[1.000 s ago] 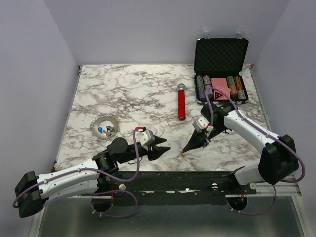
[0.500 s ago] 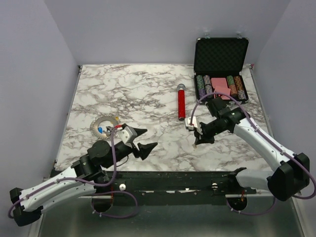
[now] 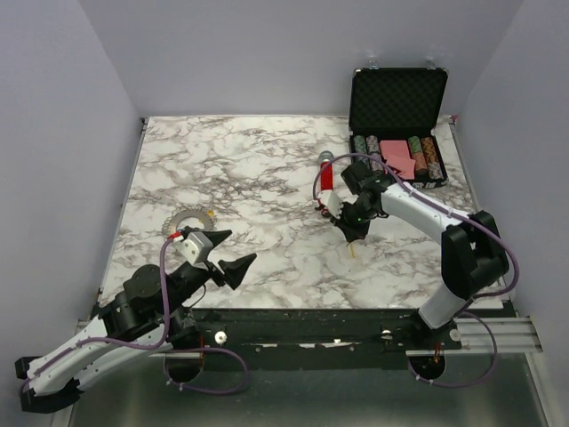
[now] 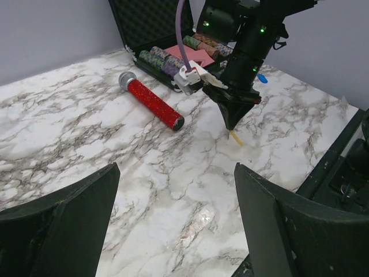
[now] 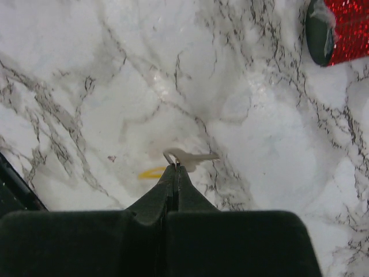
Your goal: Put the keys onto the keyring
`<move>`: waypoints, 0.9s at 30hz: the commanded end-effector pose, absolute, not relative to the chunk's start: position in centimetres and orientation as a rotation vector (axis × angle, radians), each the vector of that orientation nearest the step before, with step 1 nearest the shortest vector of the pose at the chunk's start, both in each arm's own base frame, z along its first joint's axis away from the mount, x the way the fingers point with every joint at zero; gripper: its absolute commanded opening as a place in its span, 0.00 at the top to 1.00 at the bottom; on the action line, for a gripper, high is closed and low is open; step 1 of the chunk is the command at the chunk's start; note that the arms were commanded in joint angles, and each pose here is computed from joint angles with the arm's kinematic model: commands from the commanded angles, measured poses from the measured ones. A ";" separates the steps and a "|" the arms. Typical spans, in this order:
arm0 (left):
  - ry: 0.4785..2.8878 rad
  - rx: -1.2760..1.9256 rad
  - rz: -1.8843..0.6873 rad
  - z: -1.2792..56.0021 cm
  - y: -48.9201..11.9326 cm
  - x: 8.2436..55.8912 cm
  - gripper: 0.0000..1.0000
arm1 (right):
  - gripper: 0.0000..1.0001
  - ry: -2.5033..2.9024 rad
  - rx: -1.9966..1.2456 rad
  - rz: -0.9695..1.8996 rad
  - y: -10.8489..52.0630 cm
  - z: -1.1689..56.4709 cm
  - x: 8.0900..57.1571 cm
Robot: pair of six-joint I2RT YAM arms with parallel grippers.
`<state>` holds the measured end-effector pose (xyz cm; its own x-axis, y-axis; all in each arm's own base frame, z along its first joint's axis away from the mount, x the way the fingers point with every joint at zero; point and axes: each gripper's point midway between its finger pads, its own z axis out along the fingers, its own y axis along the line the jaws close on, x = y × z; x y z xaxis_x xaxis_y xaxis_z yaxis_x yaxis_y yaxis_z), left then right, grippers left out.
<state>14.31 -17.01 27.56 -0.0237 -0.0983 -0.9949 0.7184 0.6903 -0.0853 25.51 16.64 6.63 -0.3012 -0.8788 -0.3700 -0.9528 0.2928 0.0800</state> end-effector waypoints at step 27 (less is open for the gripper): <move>1.532 0.480 -0.692 24.5 -15.6 14.3 0.10 | 0.92 2.266 -1.570 0.463 22.1 2.5 27.1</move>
<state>14.08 -15.93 25.09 -0.0819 -0.1137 -0.9901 0.6899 0.7105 -0.1386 27.26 21.52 2.34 -0.3269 -0.8436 -0.4261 -0.9410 0.3320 0.0647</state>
